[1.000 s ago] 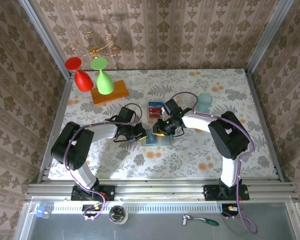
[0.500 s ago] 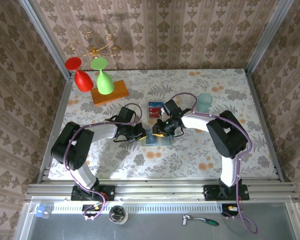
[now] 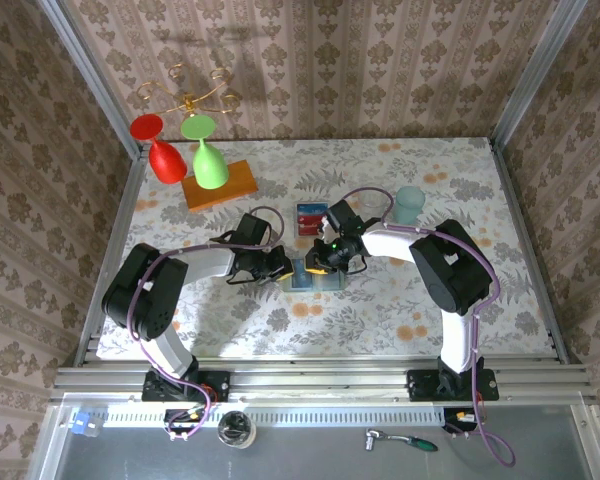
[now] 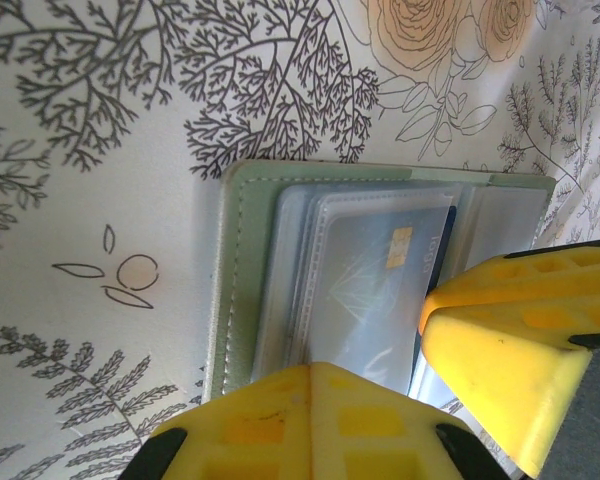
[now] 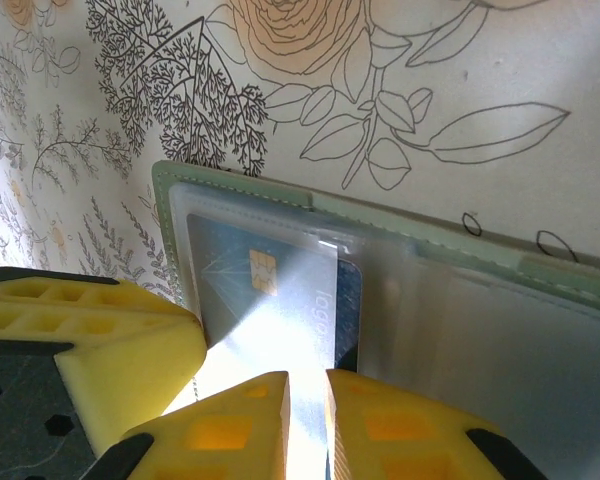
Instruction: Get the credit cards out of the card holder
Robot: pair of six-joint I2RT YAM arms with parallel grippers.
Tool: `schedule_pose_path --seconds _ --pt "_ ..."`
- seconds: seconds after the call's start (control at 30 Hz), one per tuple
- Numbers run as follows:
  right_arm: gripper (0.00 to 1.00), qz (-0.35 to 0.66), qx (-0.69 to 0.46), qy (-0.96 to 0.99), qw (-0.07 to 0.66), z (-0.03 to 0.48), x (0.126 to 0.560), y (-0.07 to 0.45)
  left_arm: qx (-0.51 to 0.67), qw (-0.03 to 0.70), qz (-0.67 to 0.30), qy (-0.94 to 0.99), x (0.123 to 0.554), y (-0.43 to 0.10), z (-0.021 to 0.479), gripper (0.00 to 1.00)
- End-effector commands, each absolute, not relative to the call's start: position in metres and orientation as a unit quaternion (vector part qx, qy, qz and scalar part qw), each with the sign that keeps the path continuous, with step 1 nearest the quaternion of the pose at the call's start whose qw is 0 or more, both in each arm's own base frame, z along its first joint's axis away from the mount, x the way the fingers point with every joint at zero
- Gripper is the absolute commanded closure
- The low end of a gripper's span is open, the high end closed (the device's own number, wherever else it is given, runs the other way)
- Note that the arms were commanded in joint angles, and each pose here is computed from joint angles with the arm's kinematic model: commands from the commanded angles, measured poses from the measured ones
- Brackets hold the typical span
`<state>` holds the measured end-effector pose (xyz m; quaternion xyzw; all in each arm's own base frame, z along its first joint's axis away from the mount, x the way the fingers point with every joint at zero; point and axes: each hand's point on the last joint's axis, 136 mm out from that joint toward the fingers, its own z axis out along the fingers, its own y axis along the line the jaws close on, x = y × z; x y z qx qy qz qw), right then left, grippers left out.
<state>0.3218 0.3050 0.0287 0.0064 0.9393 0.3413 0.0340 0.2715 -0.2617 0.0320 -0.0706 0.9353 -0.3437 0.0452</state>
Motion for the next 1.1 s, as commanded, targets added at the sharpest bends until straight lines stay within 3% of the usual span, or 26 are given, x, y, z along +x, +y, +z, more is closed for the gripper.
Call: schedule_pose_path --seconds 0.0,0.27,1.07 --pt "0.80 0.342 0.009 0.939 0.018 0.021 0.317 0.306 -0.076 0.029 -0.324 0.943 0.263 -0.255 0.019 0.92" --pt "0.73 0.307 0.010 0.951 0.026 0.021 0.315 0.292 -0.076 0.028 -0.323 0.943 0.263 -0.255 0.018 0.92" --pt "0.72 0.286 -0.007 0.957 0.049 0.034 0.320 0.286 -0.065 0.042 -0.333 0.940 0.269 -0.259 0.035 0.91"
